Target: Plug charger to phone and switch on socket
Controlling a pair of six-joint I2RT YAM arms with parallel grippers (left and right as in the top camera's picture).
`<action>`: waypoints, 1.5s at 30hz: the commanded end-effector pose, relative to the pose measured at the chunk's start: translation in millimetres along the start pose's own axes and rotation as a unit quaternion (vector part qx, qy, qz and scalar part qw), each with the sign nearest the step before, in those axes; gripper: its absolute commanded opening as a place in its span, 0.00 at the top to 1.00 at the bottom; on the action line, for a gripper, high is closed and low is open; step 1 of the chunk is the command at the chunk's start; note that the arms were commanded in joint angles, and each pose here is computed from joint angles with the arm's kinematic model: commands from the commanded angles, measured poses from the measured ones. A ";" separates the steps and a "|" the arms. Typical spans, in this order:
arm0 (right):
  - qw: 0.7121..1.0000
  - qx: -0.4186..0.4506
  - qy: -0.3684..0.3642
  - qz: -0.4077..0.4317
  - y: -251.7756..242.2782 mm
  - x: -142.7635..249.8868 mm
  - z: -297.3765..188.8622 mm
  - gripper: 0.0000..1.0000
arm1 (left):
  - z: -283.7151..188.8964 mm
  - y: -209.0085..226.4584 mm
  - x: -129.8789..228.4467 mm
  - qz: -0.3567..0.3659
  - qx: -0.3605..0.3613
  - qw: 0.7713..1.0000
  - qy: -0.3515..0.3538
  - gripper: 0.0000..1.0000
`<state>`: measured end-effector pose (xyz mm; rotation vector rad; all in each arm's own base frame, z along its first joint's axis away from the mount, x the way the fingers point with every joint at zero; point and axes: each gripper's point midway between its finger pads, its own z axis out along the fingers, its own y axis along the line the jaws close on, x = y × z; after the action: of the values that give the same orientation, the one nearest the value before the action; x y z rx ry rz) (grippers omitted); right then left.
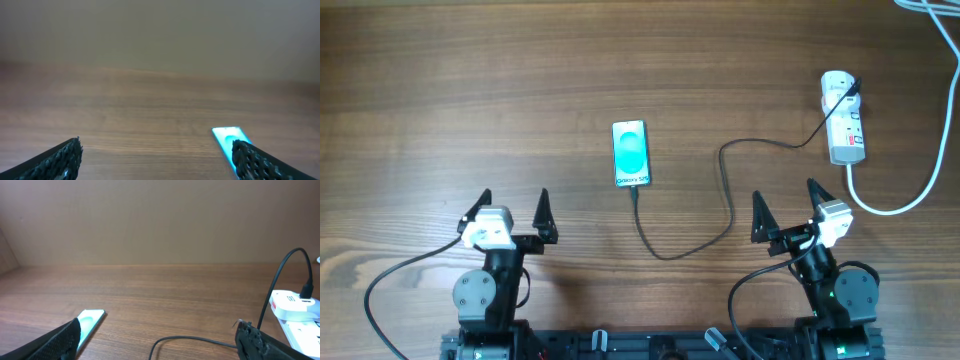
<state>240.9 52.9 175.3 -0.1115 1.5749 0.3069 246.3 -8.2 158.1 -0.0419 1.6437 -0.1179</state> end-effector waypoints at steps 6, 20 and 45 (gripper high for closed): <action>1.000 -0.007 -0.006 -0.010 2.8 -2.6 -0.5 0.00 | -0.5 6.1 1.4 0.082 -0.016 0.997 0.002 0.00; 1.000 -0.007 -0.006 -0.010 2.8 -2.5 -0.5 0.00 | -0.5 5.9 0.6 0.077 -0.016 0.997 0.000 0.00; 1.000 -0.007 -0.006 -0.010 2.8 -2.5 -0.5 0.00 | -0.5 5.9 0.5 0.077 -0.016 0.997 0.000 0.00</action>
<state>240.9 52.9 175.3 -0.1112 1.5749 0.3072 246.4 -6.3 157.8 0.0609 1.6430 -0.0054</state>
